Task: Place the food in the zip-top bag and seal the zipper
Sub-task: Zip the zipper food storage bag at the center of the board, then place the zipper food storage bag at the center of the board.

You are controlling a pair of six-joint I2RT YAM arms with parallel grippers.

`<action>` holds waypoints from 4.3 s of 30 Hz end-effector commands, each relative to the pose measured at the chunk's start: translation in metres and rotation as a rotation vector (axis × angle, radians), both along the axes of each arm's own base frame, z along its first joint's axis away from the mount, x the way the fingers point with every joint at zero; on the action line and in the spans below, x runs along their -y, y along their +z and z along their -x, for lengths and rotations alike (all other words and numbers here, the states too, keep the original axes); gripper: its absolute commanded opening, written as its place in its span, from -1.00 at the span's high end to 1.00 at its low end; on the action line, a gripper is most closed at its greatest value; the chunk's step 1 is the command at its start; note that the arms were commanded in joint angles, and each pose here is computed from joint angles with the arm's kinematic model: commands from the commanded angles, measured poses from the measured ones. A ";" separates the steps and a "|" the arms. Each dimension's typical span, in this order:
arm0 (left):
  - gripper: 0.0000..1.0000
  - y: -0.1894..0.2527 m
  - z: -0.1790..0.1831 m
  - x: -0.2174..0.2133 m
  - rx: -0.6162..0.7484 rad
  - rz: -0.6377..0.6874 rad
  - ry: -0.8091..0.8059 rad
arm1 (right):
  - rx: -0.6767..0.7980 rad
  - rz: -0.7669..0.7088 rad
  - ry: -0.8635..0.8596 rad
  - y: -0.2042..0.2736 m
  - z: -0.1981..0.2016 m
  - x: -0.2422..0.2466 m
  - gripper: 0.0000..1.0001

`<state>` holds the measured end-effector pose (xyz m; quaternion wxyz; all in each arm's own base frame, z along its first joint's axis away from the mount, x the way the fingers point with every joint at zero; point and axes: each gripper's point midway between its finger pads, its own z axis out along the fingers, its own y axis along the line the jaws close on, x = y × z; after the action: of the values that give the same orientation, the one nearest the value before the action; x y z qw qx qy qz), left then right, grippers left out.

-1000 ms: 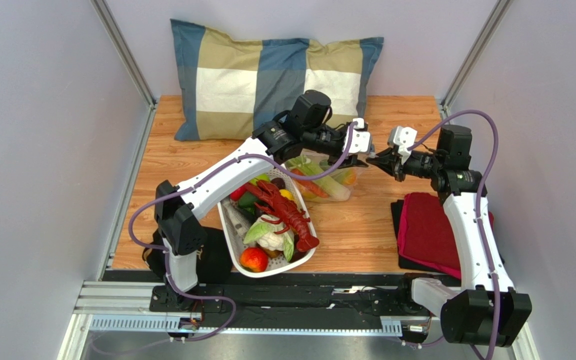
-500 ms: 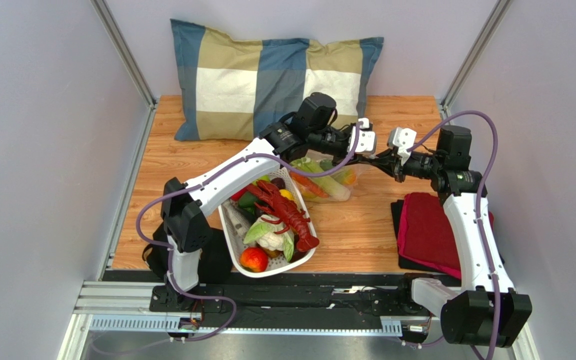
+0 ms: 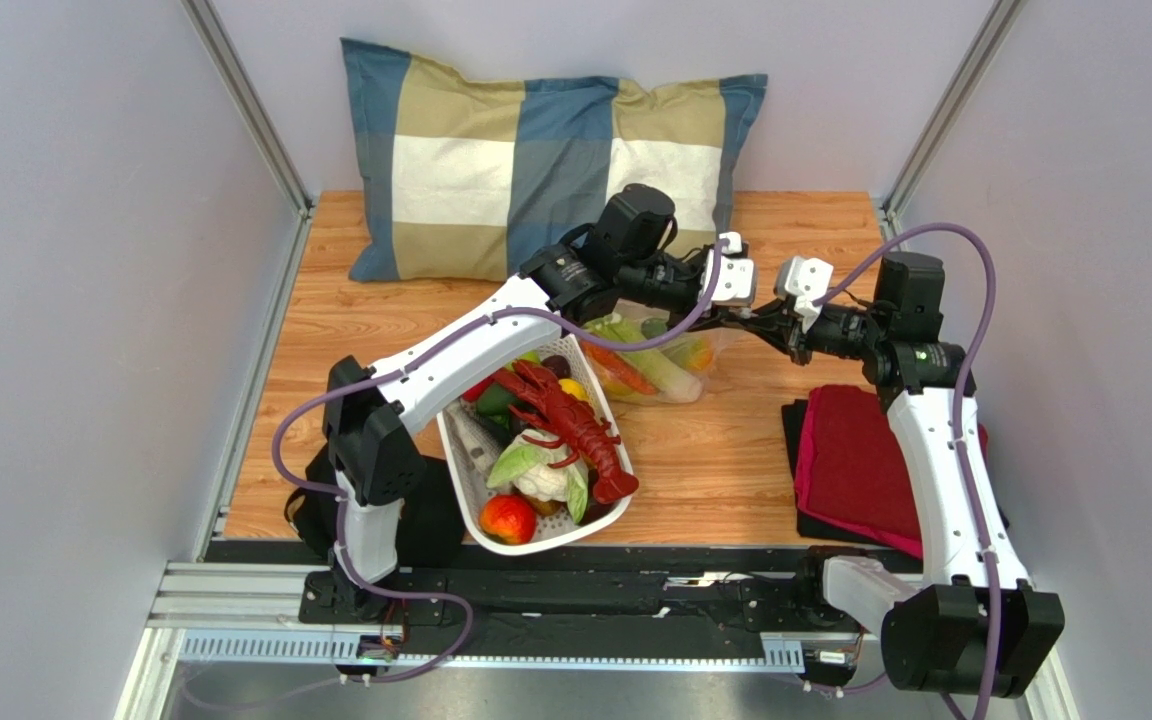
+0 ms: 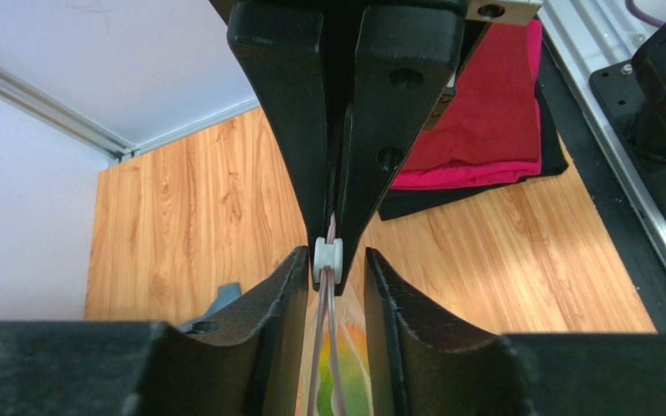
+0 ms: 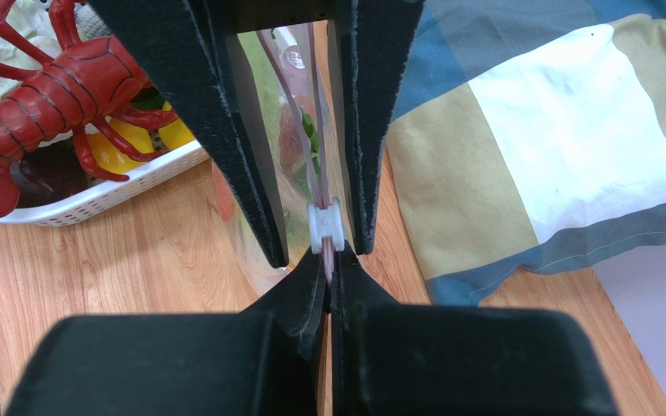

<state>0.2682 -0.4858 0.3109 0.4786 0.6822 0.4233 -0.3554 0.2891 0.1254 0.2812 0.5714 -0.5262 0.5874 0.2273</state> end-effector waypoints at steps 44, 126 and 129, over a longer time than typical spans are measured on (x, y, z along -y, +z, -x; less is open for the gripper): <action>0.87 -0.006 -0.017 -0.101 0.192 -0.086 0.107 | 0.078 0.066 -0.085 0.003 0.010 0.016 1.00; -0.09 -0.057 -0.277 -0.227 0.238 -0.178 0.792 | 0.049 0.143 -0.191 -0.039 -0.238 0.010 -0.27; -0.37 -0.037 -0.272 -0.235 0.229 -0.148 0.816 | 0.066 0.145 -0.215 -0.027 -0.232 0.015 -0.42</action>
<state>0.5353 -0.2614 0.2164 0.5256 0.5561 0.6426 -0.0400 0.5241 0.1135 0.2158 0.5472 -0.5051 0.6539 0.1335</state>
